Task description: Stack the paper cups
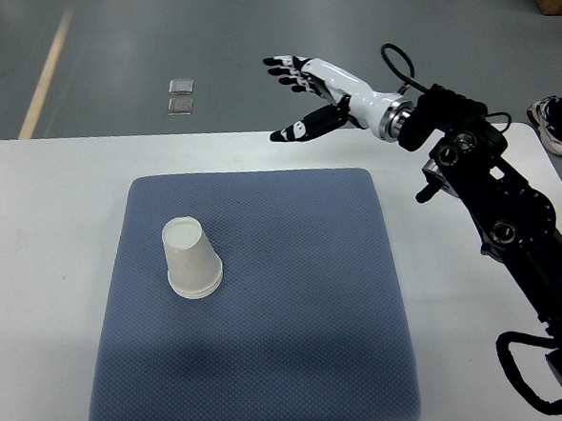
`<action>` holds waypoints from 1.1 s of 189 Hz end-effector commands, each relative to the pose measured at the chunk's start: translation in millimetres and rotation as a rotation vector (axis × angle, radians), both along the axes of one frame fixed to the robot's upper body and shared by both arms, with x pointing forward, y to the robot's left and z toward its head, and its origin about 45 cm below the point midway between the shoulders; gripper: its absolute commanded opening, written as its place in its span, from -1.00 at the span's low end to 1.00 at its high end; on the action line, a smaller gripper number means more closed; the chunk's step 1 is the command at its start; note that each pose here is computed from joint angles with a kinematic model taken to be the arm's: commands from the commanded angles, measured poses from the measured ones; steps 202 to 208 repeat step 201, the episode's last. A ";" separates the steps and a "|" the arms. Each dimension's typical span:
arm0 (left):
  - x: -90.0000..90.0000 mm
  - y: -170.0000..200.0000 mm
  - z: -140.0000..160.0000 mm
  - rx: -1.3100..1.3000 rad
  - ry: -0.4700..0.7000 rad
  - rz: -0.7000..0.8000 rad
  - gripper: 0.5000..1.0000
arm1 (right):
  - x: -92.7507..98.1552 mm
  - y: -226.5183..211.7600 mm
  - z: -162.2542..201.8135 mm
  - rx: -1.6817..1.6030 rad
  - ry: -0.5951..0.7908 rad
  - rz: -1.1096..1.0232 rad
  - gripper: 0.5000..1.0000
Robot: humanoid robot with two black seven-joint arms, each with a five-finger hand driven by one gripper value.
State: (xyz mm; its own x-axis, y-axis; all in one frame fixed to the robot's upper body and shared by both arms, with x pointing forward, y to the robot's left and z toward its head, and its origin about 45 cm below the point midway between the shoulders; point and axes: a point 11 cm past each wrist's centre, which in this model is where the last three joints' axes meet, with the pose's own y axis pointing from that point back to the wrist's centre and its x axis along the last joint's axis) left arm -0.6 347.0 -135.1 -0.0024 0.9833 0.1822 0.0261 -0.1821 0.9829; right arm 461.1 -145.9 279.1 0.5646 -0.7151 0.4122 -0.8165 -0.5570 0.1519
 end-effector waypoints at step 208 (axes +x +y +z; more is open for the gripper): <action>0.0 0.0 0.0 0.000 0.000 0.000 1.00 | -23.2 -95.4 -90.4 0.594 0.246 -0.587 0.70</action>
